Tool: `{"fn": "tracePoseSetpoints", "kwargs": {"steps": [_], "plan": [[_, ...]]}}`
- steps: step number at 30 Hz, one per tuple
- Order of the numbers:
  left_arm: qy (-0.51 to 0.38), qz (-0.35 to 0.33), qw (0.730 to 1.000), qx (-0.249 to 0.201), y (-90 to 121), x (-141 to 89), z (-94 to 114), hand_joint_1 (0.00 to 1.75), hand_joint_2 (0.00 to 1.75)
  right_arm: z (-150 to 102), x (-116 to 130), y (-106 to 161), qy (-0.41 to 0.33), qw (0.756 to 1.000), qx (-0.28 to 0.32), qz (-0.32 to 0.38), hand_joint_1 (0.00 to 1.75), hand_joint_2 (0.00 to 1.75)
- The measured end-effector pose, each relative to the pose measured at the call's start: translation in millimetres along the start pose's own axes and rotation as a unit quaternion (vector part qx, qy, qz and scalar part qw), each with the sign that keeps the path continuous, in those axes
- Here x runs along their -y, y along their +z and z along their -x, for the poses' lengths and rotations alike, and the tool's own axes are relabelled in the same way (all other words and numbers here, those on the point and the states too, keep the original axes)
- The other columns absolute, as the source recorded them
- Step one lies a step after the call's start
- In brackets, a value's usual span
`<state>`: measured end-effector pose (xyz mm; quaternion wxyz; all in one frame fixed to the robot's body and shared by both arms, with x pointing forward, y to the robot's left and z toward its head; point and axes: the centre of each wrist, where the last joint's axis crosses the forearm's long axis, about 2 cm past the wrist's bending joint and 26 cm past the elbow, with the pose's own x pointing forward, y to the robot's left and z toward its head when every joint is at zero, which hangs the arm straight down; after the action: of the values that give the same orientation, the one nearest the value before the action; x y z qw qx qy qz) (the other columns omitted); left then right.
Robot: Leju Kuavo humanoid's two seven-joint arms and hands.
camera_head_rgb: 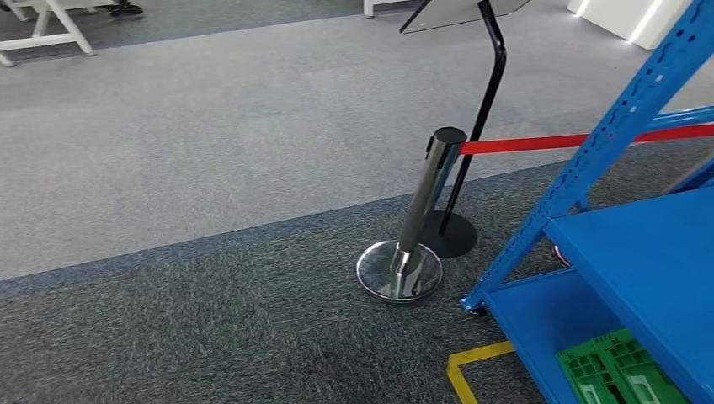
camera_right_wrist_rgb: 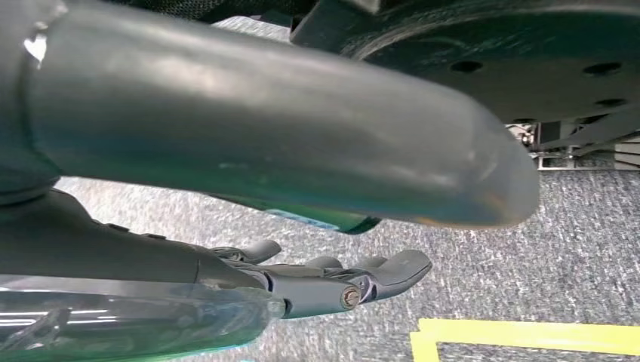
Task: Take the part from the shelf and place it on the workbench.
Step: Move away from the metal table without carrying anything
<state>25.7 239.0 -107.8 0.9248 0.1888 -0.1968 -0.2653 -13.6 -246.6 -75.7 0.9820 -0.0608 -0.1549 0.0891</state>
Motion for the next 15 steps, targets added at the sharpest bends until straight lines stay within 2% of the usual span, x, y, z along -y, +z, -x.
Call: {"fn": "tracePoseSetpoints", "kwargs": {"steps": [15], "plan": [[0.008,0.001,1.0,-0.01,0.5,0.7,1.1,0.0,0.0,-0.9,0.8,-3.5,0.026,1.0,0.003,0.0,0.0,0.0]]}}
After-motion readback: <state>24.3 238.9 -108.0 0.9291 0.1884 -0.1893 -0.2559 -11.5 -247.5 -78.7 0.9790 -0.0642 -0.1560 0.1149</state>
